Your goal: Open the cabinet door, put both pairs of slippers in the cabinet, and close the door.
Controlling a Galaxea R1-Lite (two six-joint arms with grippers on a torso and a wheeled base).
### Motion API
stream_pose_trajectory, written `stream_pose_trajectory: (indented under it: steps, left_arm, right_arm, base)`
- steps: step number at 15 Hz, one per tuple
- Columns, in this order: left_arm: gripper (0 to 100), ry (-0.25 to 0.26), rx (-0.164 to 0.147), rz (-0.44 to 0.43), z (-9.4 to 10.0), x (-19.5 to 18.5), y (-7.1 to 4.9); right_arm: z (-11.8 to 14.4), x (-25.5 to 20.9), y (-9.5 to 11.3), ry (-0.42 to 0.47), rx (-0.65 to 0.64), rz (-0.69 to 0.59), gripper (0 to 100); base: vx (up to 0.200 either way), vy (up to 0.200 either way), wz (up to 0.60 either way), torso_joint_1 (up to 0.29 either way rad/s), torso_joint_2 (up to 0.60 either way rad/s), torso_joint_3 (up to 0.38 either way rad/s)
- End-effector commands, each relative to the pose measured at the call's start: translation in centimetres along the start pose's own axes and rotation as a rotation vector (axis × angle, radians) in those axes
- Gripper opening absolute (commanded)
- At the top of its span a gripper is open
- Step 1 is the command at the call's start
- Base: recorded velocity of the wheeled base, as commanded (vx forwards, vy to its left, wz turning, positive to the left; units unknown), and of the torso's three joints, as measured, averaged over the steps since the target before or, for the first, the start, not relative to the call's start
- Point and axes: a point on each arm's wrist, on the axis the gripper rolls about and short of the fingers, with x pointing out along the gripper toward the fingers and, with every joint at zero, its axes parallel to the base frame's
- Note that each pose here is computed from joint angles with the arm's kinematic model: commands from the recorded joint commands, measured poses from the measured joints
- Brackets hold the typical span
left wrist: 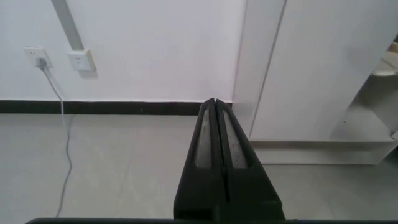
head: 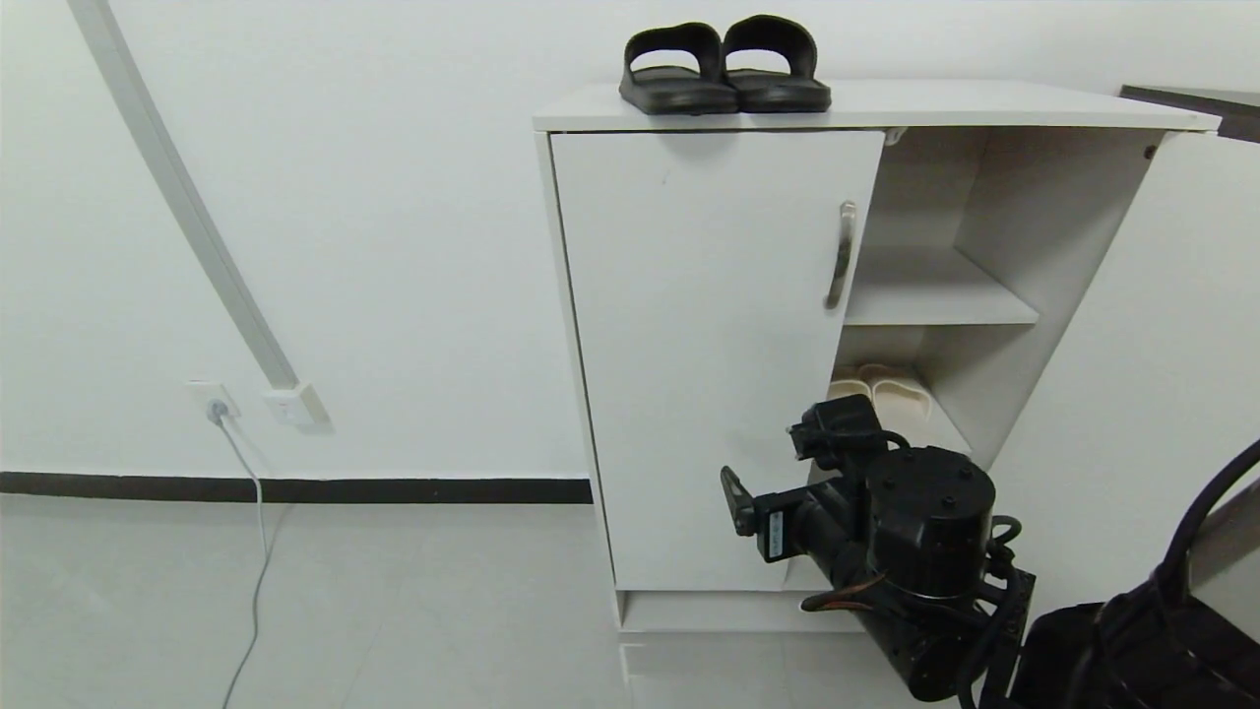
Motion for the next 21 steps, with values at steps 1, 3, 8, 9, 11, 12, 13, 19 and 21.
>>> stream_pose_trajectory:
  steps: [1, 3, 8, 9, 11, 12, 13, 19, 21]
  left_arm:
    - [0, 0.001, 0.000, 0.004, 0.00, 0.01, 0.00]
    - [0, 0.001, -0.003, 0.004, 0.00, 0.01, 0.00]
    - [0, 0.001, -0.005, 0.004, 0.00, 0.01, 0.00]
    - [0, 0.001, -0.005, 0.004, 0.00, 0.01, 0.00]
    - [0, 0.001, -0.005, 0.003, 0.00, 0.01, 0.00]
    - [0, 0.001, -0.005, 0.004, 0.00, 0.01, 0.00]
    - [0, 0.001, -0.005, 0.003, 0.00, 0.01, 0.00]
    - [0, 0.001, -0.005, 0.004, 0.00, 0.01, 0.00]
    - [0, 0.001, -0.005, 0.003, 0.00, 0.01, 0.00]
  right_arm:
    - [-0.16, -0.06, -0.04, 0.005, -0.006, 0.000, 100]
    - [-0.19, -0.08, -0.05, 0.006, -0.005, 0.000, 100]
    - [-0.23, -0.46, -0.28, -0.032, -0.037, 0.007, 100]
    - [-0.43, -0.57, -0.36, -0.026, -0.043, 0.009, 100]
    - [-0.61, -0.56, -0.36, -0.019, -0.048, 0.010, 100]
    - [-0.73, -0.61, -0.40, -0.014, -0.052, 0.010, 100]
    - [-0.76, -0.63, -0.41, -0.013, -0.052, 0.011, 100]
    - [-0.84, -0.63, -0.42, -0.010, -0.054, 0.011, 100]
    - [-0.84, -0.63, -0.42, -0.010, -0.054, 0.011, 100]
  base:
    - [0.000, 0.000, 0.00, 0.000, 0.00, 0.000]
    - [0.000, 0.000, 0.00, 0.000, 0.00, 0.000]
    - [0.000, 0.000, 0.00, 0.000, 0.00, 0.000]
    - [0.000, 0.000, 0.00, 0.000, 0.00, 0.000]
    - [0.000, 0.000, 0.00, 0.000, 0.00, 0.000]
    - [0.000, 0.000, 0.00, 0.000, 0.00, 0.000]
    - [0.000, 0.000, 0.00, 0.000, 0.00, 0.000]
    - [0.000, 0.000, 0.00, 0.000, 0.00, 0.000]
    - [0.000, 0.000, 0.00, 0.000, 0.00, 0.000]
